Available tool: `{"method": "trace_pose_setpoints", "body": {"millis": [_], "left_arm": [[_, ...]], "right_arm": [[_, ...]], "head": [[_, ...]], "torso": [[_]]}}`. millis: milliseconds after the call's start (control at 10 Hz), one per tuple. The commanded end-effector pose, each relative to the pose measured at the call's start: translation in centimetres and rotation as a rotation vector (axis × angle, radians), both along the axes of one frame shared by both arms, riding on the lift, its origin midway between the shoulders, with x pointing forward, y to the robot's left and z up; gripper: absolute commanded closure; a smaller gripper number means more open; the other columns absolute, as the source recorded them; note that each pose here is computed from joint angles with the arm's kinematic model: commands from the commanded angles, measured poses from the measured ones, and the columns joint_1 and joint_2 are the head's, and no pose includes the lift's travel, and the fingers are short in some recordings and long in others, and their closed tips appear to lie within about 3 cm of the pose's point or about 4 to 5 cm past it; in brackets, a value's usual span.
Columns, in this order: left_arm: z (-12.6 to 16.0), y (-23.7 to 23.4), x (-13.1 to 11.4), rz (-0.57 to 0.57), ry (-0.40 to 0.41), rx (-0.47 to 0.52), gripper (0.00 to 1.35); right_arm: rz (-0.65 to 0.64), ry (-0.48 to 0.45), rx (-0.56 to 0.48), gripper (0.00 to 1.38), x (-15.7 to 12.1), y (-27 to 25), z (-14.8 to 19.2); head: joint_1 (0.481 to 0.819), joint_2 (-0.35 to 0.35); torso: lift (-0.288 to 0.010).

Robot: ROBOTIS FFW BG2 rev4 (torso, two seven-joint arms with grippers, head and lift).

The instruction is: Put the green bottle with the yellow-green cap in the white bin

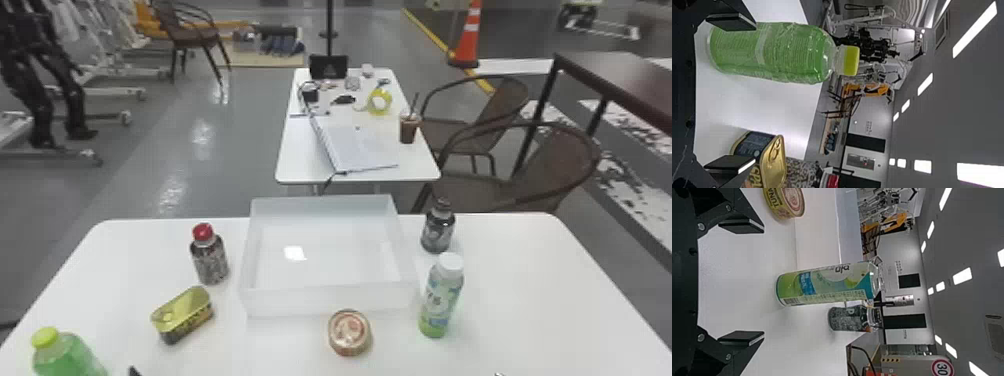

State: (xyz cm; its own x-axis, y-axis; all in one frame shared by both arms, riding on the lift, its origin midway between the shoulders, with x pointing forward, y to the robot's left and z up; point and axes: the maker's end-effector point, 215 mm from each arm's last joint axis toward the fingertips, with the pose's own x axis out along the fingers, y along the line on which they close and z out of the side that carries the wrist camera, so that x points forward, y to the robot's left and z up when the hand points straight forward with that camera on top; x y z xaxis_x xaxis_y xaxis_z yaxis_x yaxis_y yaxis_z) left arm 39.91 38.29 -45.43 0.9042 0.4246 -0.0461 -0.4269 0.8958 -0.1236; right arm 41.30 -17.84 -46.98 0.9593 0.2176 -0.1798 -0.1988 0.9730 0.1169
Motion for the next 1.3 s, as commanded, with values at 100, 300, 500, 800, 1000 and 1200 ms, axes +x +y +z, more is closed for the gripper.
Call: {"method": "trace_pose_setpoints", "body": {"millis": [100, 300, 500, 800, 1000, 1200], "left_arm": [[-0.2, 1.8, 0.9, 0.101, 0.009, -0.005, 0.11], [0.0, 2.7, 2.3, 0.124, -0.011, -0.005, 0.11], [0.1, 3.9, 2.9, 0.15, -0.017, -0.006, 0.13], [-0.1, 5.2, 2.6, 0.171, 0.0, 0.021, 0.76], [-0.4, 5.4, 2.4, 0.175, 0.006, 0.012, 0.76], [-0.3, 5.1, 2.5, 0.172, -0.001, 0.007, 0.76]], "right_arm": [[-0.001, 0.002, 0.001, 0.33, 0.0, 0.0, -0.1], [-0.002, 0.0, 0.002, 0.32, 0.1, 0.1, 0.0], [-0.002, 0.0, 0.002, 0.32, 0.1, 0.1, 0.0], [0.001, -0.002, 0.003, 0.32, 0.2, 0.2, 0.0], [0.001, 0.0, 0.003, 0.32, 0.2, 0.2, -0.1], [0.001, 0.0, 0.003, 0.32, 0.2, 0.2, -0.1]], "head": [[0.549, 0.0], [0.549, 0.0], [0.549, 0.0], [0.549, 0.0], [0.549, 0.0], [0.549, 0.0]], "torso": [[-0.1], [-0.1], [-0.1], [-0.1], [-0.1], [-0.1]]}}
